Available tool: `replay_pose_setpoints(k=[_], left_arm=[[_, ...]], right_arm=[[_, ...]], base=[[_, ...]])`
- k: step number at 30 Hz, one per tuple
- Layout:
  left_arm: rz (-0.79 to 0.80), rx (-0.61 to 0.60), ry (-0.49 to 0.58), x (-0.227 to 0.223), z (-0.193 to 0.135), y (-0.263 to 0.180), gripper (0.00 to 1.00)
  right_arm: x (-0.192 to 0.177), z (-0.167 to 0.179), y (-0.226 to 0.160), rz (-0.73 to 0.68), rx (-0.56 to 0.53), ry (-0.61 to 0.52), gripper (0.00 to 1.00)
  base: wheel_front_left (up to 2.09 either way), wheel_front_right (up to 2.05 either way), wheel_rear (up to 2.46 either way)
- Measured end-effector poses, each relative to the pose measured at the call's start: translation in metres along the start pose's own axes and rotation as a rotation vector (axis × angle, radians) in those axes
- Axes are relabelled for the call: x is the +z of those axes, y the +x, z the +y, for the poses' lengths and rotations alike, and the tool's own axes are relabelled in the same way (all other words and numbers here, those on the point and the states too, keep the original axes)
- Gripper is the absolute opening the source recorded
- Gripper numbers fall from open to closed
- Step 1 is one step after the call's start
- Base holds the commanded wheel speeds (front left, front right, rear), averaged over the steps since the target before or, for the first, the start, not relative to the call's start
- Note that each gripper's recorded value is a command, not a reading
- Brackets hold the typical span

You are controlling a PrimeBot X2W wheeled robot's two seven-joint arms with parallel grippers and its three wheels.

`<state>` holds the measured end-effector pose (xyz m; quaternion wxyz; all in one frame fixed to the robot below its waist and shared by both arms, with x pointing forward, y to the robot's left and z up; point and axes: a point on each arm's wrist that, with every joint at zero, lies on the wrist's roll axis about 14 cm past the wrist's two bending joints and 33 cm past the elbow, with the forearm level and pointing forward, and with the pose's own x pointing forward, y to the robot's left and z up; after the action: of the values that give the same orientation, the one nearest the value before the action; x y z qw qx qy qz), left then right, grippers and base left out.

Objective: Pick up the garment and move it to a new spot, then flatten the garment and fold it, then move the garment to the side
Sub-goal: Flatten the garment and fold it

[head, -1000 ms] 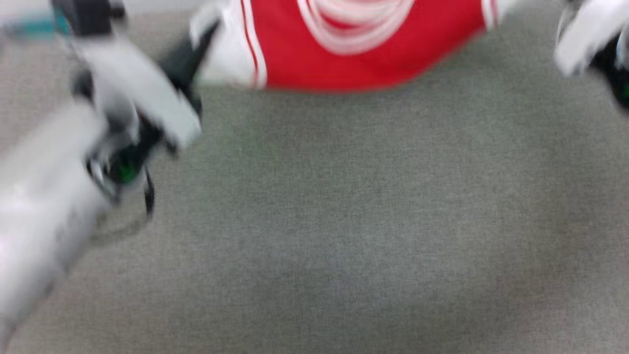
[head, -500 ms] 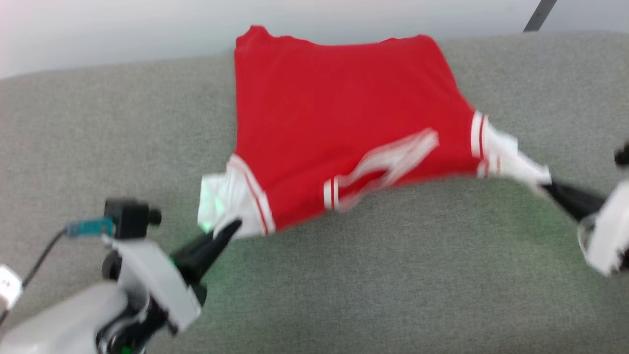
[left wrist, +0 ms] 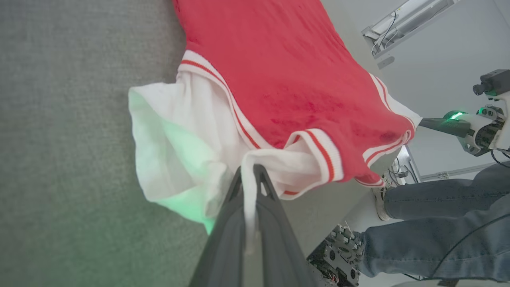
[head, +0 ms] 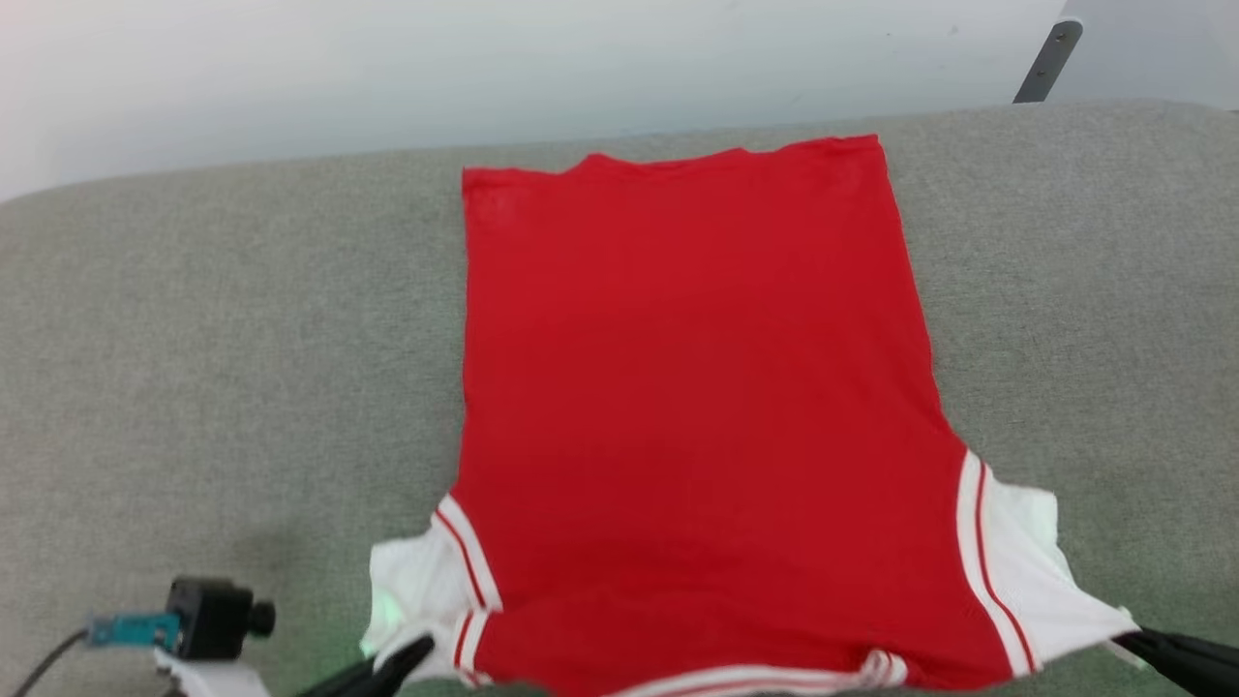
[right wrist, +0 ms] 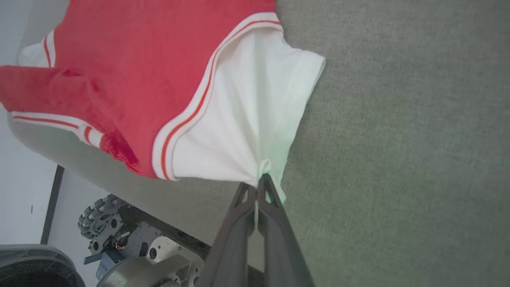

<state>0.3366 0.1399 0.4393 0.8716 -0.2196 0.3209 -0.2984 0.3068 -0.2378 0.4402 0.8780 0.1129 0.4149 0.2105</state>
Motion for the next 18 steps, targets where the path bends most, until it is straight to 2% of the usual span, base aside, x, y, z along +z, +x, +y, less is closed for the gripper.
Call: replay_pose_setpoints(k=[8, 11, 18], left_arm=[[0.049, 0.01, -0.035, -0.02, -0.004, -0.002, 0.0], [0.09, -0.006, -0.039, -0.033, -0.008, 0.007, 0.0], [0.154, 0.007, -0.041, -0.059, -0.004, 0.028, 0.0]], right_arm=[[-0.007, -0.007, -0.011, -0.008, -0.026, 0.03, 0.0], [-0.017, -0.003, -0.001, 0.021, -0.012, 0.054, 0.0], [-0.046, 0.003, 0.033, 0.131, -0.007, 0.024, 0.0]], base=[[0.0, 0.0, 0.0], [0.0, 0.0, 0.0], [0.0, 0.0, 0.0]])
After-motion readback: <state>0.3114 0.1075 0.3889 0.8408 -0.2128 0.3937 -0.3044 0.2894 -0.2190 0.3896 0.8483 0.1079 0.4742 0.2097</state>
